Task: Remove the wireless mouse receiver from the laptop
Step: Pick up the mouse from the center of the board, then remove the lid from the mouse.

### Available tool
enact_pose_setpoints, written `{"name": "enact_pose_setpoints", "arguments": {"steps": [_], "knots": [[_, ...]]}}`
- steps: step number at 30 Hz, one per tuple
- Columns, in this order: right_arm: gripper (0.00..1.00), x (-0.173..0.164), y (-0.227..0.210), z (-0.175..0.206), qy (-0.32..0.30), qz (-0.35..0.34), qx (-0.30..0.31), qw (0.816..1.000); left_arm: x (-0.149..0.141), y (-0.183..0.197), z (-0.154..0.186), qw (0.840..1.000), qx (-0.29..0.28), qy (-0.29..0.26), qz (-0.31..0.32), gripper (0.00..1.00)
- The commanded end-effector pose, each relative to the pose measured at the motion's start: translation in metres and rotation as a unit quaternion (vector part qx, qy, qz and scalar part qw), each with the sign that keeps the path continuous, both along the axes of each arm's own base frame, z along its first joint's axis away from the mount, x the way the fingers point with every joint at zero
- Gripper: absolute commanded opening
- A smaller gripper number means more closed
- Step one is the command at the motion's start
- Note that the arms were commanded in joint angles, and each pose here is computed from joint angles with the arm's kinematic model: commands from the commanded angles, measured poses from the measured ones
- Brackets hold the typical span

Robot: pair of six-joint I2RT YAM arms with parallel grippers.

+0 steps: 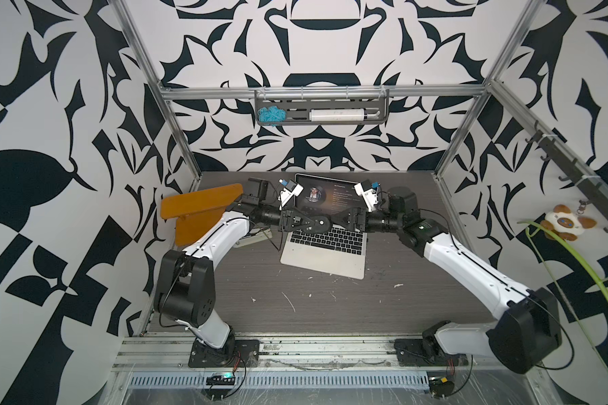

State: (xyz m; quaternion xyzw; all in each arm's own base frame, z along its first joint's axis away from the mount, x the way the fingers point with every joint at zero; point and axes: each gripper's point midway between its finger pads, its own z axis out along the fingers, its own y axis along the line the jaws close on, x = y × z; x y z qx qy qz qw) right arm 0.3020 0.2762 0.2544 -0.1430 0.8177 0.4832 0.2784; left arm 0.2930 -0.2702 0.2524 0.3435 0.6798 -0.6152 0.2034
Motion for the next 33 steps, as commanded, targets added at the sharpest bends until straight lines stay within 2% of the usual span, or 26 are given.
{"name": "enact_pose_setpoints", "arguments": {"steps": [1, 5, 11, 20, 24, 31, 33], "knots": [[0.86, -0.01, 0.01, 0.008, -0.037, 0.042, 0.008, 0.998, -0.003, 0.0, -0.003, 0.996, 0.006, 0.088, 0.003, 0.0], [0.84, -0.019, 0.025, 0.012, -0.041, 0.069, 0.015, 0.997, -0.006, 0.0, 0.001, 0.995, 0.006, 0.102, -0.003, 0.0], [0.76, -0.025, 0.046, 0.004, -0.029, 0.099, 0.009, 0.995, -0.008, -0.004, -0.001, 0.994, 0.013, 0.109, -0.007, 0.0], [0.59, -0.011, 0.055, 0.0, -0.02, 0.082, 0.009, 0.996, -0.018, -0.005, -0.007, 0.991, 0.018, 0.127, -0.025, 0.0], [0.59, -0.011, 0.055, 0.001, -0.018, 0.082, 0.013, 0.996, -0.02, -0.004, -0.011, 0.989, 0.022, 0.14, -0.03, 0.0], [0.38, -0.016, 0.056, -0.008, -0.001, 0.094, 0.014, 0.995, -0.019, -0.005, -0.015, 0.987, 0.025, 0.155, -0.031, 0.0], [0.37, -0.016, 0.056, -0.01, 0.0, 0.093, 0.013, 0.996, -0.019, -0.005, -0.017, 0.987, 0.027, 0.158, -0.032, 0.0]]}}
